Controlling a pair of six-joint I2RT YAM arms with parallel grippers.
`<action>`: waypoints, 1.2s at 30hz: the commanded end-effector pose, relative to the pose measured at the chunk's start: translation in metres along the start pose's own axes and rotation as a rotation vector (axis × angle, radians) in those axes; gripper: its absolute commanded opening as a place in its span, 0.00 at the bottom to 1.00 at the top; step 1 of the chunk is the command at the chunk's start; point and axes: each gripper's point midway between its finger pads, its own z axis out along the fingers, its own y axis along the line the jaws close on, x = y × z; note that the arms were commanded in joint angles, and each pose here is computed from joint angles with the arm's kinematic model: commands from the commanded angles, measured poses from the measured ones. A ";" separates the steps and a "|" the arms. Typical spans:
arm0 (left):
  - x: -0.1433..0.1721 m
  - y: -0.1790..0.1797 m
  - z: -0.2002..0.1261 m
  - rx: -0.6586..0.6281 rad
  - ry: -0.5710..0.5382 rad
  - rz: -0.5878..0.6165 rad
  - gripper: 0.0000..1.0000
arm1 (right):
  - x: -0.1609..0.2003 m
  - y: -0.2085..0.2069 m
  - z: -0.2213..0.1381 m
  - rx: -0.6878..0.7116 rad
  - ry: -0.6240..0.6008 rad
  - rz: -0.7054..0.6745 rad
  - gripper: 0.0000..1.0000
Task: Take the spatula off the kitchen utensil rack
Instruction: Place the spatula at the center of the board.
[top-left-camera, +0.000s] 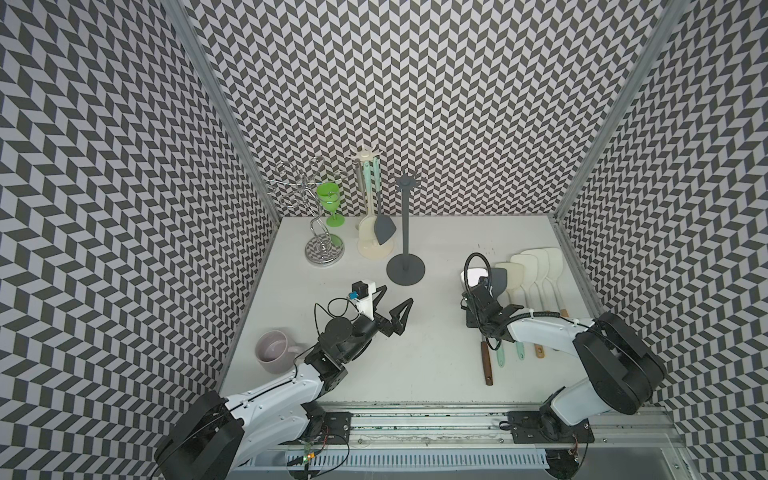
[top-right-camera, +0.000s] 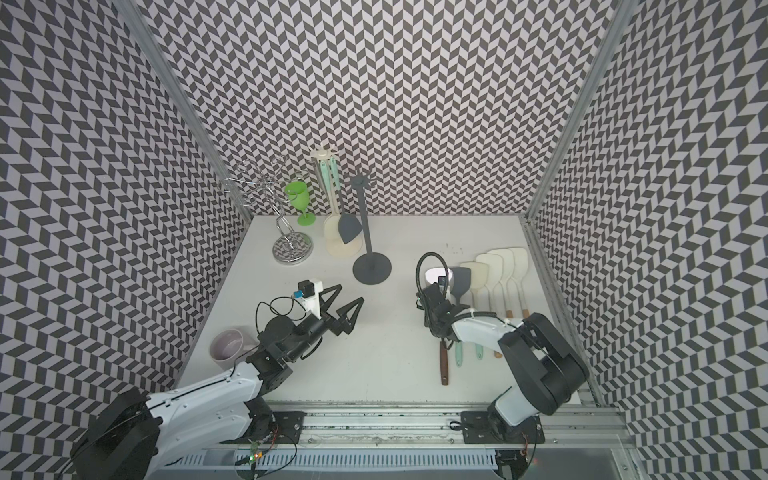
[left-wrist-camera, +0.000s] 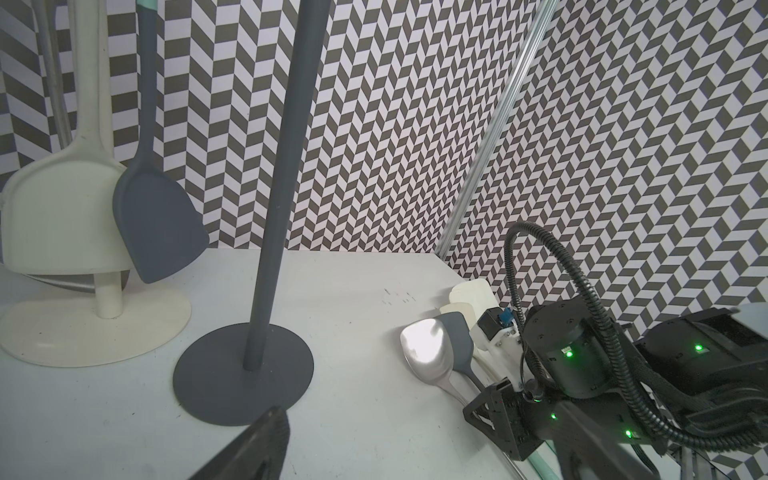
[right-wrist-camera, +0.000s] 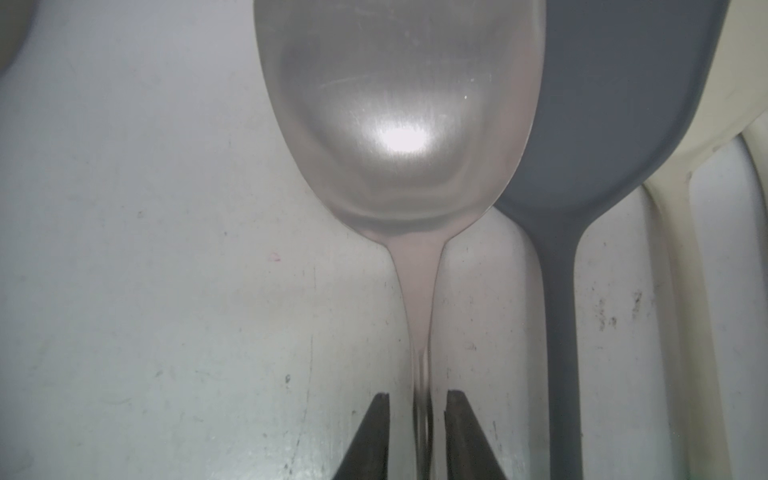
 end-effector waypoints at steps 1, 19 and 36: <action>-0.007 -0.003 -0.004 0.013 -0.028 0.011 1.00 | -0.017 0.003 -0.005 -0.010 -0.045 0.021 0.27; -0.029 -0.009 -0.025 0.026 -0.107 -0.022 1.00 | -0.091 0.027 -0.128 -0.367 -0.311 0.032 0.83; -0.014 0.010 -0.023 -0.052 -0.096 -0.065 1.00 | -0.111 0.064 -0.179 -0.707 -0.531 0.006 1.00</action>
